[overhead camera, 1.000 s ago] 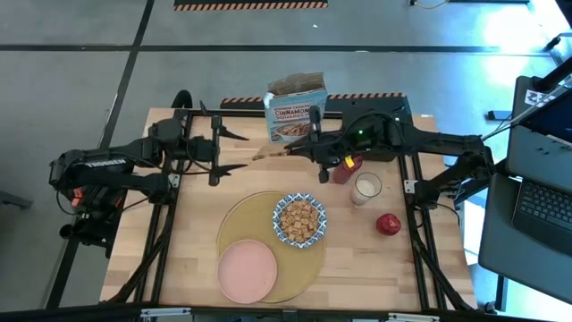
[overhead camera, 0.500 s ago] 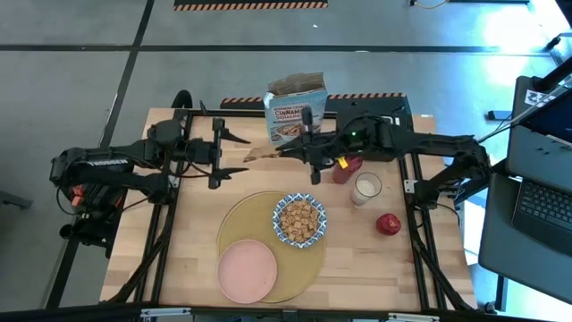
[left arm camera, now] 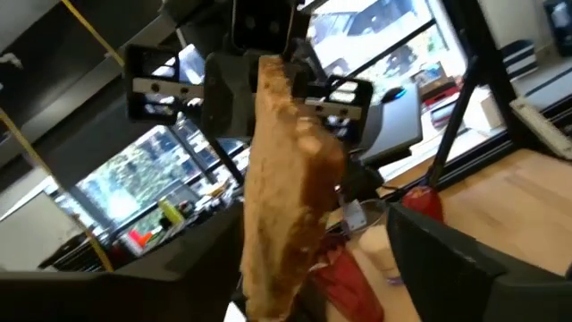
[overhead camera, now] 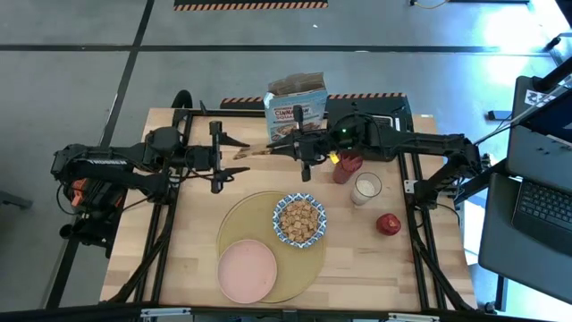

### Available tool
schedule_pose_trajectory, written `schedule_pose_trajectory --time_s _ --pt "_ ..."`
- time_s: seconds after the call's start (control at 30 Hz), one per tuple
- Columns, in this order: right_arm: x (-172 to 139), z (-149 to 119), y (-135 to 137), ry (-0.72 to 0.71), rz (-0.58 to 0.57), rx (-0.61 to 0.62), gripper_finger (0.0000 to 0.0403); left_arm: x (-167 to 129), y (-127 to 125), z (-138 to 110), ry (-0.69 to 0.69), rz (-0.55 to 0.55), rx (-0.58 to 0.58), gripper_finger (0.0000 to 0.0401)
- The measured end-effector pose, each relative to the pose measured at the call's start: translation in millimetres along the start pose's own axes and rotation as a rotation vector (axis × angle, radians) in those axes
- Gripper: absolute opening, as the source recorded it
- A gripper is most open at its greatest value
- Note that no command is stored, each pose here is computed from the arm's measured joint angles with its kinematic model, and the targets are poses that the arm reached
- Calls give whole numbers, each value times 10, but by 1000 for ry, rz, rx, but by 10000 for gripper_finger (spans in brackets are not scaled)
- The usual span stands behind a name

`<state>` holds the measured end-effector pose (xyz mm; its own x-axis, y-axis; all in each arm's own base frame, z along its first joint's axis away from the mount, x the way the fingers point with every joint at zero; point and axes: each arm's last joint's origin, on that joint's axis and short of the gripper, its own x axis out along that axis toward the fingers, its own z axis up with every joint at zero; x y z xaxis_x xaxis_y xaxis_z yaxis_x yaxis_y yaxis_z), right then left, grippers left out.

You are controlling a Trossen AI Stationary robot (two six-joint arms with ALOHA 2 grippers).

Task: Arrange a breakfast setting
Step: Put the toasted bread on the pink plate

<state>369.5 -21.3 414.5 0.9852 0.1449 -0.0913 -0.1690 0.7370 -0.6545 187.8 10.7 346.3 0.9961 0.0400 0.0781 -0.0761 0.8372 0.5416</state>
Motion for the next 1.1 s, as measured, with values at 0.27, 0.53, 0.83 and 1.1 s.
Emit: schedule_pose_trajectory --time_s 0.27,0.53,0.83,1.1 --pt "8 0 9 -7 9 8 3 0 -18 10 -4 -8 14 151" --pt "33 -23 28 -2 24 42 3 -2 -15 13 -9 -5 9 65" --pt "102 -72 61 -8 49 51 7 -6 -21 -2 12 -4 13 21" --pt "138 -123 93 17 62 59 75 8 -23 -15 27 8 9 21"
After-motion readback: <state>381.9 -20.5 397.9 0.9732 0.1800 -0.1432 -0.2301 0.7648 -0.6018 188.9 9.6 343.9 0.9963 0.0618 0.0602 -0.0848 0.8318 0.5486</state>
